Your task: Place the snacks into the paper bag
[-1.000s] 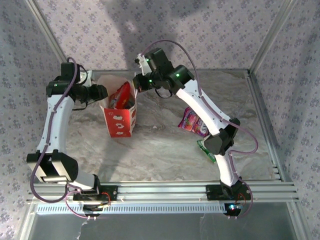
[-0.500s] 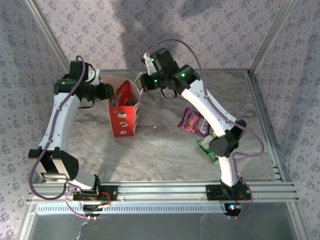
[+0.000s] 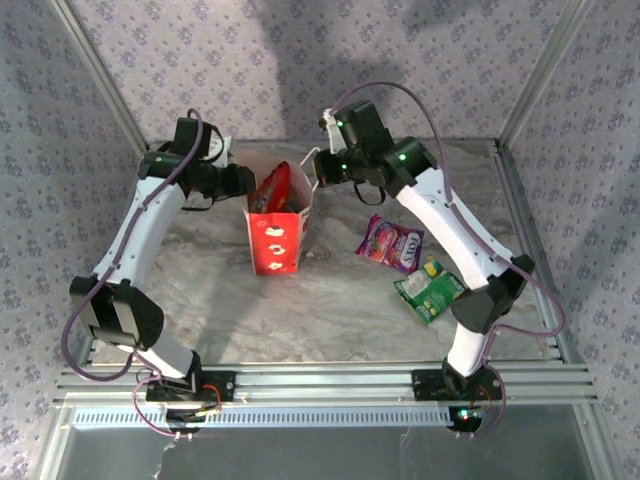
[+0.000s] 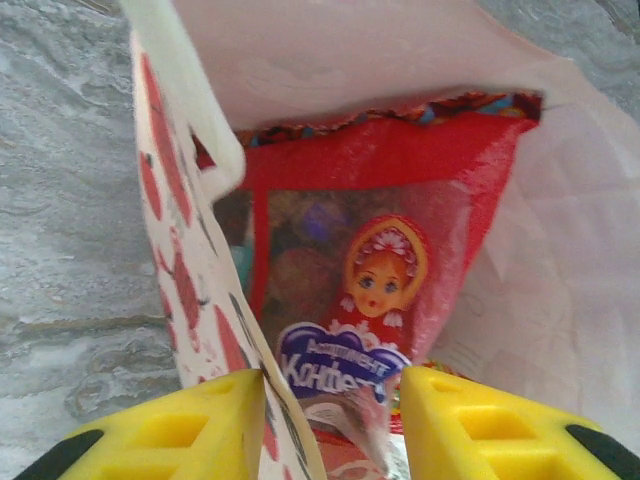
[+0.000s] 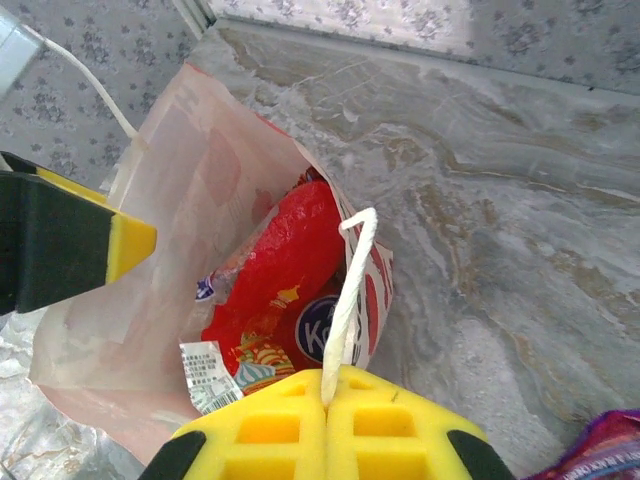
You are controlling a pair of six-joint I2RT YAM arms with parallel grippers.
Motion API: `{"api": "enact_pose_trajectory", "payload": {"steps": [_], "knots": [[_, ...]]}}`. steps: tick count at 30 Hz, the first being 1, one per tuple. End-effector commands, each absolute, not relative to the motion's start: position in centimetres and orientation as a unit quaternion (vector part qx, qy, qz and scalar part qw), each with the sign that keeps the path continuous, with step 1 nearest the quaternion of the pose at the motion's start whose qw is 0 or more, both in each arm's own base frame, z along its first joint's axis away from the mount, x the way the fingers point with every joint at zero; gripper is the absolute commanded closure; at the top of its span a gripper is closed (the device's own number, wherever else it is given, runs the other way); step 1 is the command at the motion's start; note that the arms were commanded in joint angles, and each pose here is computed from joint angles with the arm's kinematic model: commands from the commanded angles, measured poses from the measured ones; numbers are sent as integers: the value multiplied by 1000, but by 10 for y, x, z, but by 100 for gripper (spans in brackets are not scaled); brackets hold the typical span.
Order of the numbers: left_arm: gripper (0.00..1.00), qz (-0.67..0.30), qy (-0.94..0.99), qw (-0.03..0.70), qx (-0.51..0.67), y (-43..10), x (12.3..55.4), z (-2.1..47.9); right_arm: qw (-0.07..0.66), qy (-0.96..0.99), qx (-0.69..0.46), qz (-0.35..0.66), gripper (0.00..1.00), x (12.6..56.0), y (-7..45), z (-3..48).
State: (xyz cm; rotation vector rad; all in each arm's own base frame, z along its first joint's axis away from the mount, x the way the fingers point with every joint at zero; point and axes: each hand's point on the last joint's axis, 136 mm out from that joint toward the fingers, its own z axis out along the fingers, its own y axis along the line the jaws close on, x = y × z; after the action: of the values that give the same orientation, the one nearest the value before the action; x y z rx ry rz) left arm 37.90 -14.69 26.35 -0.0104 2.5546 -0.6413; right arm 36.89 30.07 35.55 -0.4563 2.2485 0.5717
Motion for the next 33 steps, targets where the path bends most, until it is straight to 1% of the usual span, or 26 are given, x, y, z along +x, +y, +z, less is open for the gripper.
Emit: {"api": "enact_pose_trajectory", "payload": {"steps": [1, 6, 13, 16, 17, 20, 22, 24, 28, 33], "knots": [[60, -248, 931, 269, 2, -162, 388, 276, 458, 844, -161, 229, 100, 365, 274, 411], [60, -251, 932, 262, 9, -179, 388, 270, 445, 854, -158, 220, 100, 367, 261, 396], [60, -246, 934, 258, 11, -186, 386, 266, 426, 857, -165, 239, 100, 367, 266, 383], [60, -244, 935, 257, 10, -185, 385, 266, 412, 862, -168, 243, 89, 364, 267, 374], [60, -244, 935, 256, 11, -185, 384, 266, 407, 864, -170, 244, 83, 361, 267, 371], [62, -244, 935, 256, 12, -186, 384, 267, 400, 866, -174, 246, 61, 354, 264, 366], [62, -244, 935, 255, 15, -187, 385, 267, 399, 866, -177, 245, 52, 349, 261, 365], [62, -244, 936, 254, 20, -191, 385, 269, 401, 864, -181, 245, 47, 344, 257, 367], [62, -240, 937, 249, 39, -203, 385, 271, 403, 869, -175, 227, 43, 336, 242, 367], [62, -212, 946, 240, 58, -215, 382, 269, 407, 884, -130, 191, 36, 331, 206, 357]]}}
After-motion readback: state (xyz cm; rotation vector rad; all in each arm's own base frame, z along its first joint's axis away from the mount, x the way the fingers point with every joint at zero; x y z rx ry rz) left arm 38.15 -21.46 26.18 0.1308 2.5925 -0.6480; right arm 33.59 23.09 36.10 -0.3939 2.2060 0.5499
